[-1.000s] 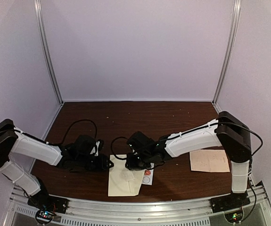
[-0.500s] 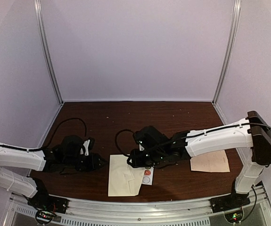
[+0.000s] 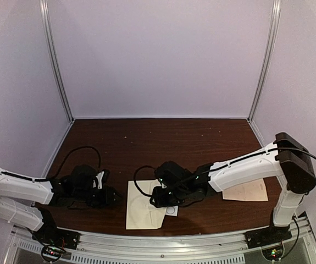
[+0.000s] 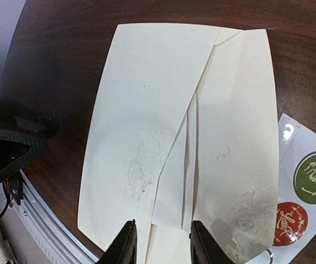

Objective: Place the letter into the envelope and seal it

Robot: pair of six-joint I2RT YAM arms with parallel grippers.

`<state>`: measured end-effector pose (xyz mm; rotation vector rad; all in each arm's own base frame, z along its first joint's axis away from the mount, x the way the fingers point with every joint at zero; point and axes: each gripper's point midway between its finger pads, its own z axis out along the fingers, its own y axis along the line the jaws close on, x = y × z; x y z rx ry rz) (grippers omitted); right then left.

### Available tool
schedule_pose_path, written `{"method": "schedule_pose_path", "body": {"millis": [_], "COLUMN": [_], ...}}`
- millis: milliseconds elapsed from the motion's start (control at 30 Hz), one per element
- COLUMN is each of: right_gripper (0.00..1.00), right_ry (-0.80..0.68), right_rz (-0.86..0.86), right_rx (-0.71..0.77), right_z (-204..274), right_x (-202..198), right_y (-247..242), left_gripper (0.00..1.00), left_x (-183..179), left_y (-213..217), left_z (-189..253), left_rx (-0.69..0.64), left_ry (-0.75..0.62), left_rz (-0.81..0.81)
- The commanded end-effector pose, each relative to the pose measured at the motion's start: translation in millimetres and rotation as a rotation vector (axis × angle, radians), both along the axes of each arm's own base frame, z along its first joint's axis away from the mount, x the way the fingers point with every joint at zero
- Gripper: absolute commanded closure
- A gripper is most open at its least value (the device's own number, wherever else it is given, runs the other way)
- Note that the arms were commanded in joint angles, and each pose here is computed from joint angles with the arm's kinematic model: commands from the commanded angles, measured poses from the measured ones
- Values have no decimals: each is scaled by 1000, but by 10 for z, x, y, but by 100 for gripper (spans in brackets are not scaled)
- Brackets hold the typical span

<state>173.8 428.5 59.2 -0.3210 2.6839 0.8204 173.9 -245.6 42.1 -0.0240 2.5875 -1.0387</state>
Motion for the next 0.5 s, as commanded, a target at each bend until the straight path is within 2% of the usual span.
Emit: {"method": "schedule_pose_path", "body": {"millis": [0, 467], "right_gripper": [67, 67], "right_ry": [7, 46], "right_rz": [4, 15], "right_rx": [-10, -38], "right_z": [-105, -312], "right_x": [-10, -63], "right_y": [17, 9], "left_gripper": [59, 71], "left_x": [-46, -155], "left_y": [-107, -194], "left_z": [38, -111], "left_rx": [-66, -61], "left_ry": [0, 34], "left_rz": [-31, -79]}}
